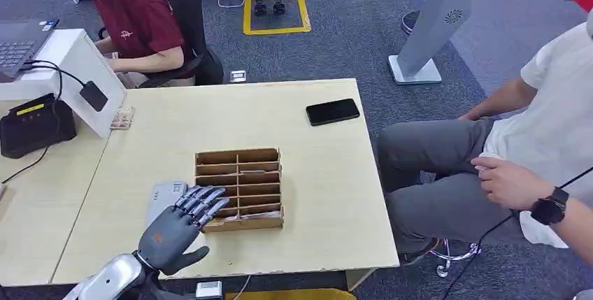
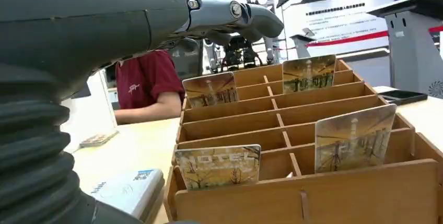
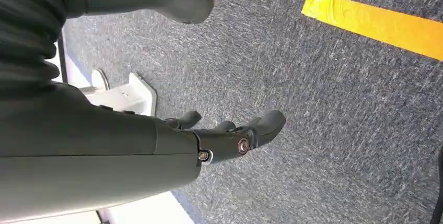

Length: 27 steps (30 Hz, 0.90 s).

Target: Pass the card to the sensor for recognition and then transmit it.

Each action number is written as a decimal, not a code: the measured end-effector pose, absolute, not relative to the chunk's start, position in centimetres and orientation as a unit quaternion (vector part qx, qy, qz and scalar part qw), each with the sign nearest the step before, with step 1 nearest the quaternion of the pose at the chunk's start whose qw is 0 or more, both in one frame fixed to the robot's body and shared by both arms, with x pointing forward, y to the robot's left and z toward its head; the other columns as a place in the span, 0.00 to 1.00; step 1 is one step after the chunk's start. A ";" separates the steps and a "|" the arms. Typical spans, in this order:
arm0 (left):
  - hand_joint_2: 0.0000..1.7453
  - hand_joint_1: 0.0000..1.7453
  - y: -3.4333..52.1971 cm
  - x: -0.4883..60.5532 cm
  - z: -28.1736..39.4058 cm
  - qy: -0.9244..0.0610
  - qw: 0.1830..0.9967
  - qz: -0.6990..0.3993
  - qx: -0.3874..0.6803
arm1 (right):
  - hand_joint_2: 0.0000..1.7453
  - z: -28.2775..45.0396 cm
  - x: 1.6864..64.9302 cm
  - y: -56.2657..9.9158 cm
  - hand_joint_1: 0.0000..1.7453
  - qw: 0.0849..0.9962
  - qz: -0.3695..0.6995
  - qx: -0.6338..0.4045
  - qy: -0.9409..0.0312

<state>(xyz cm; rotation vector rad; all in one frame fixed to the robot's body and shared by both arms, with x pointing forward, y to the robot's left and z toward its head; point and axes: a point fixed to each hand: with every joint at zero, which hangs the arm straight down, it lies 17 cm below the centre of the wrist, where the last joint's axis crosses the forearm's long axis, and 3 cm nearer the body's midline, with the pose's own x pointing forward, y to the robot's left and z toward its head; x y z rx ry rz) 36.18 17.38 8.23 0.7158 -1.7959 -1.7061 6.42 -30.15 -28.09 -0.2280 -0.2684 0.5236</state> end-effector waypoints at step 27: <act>1.00 0.00 17.1 36.4 6.6 -0.660 0.300 -0.636 0.265 | 1.00 -28.1 6.4 -30.2 0.00 0.951 0.256 -0.112 -0.132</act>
